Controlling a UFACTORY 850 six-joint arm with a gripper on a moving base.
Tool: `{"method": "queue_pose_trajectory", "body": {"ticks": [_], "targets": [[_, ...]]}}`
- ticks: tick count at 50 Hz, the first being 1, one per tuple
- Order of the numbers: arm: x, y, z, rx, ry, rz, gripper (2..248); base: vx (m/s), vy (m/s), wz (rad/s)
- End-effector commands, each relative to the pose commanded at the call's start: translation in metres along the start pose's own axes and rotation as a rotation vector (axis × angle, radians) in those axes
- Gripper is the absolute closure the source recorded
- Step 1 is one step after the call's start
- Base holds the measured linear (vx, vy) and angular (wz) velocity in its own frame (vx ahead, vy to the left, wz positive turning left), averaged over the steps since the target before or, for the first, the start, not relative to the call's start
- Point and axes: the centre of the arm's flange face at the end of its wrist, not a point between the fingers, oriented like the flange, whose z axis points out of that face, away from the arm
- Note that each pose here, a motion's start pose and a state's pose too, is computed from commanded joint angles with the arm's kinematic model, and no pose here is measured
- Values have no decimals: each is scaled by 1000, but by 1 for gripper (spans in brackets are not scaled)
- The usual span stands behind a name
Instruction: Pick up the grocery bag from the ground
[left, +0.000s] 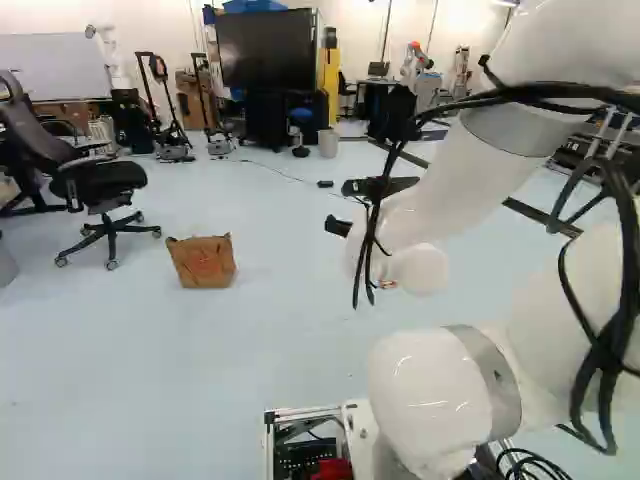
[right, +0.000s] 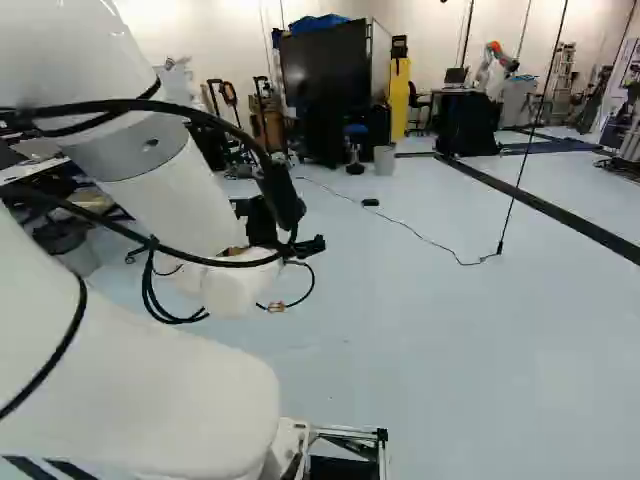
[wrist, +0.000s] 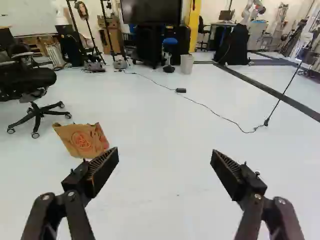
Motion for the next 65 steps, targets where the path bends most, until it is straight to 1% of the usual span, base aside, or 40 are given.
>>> {"method": "queue_pose_trajectory", "body": {"ticks": [11, 37, 48, 65], "targets": [[0, 0, 0, 0, 0, 0, 3, 142, -11, -21], [0, 0, 0, 0, 0, 0, 3, 257, -3, -15], [0, 0, 0, 0, 0, 0, 3, 246, 39, 173], [0, 0, 0, 0, 0, 0, 3, 213, 61, 279]]}}
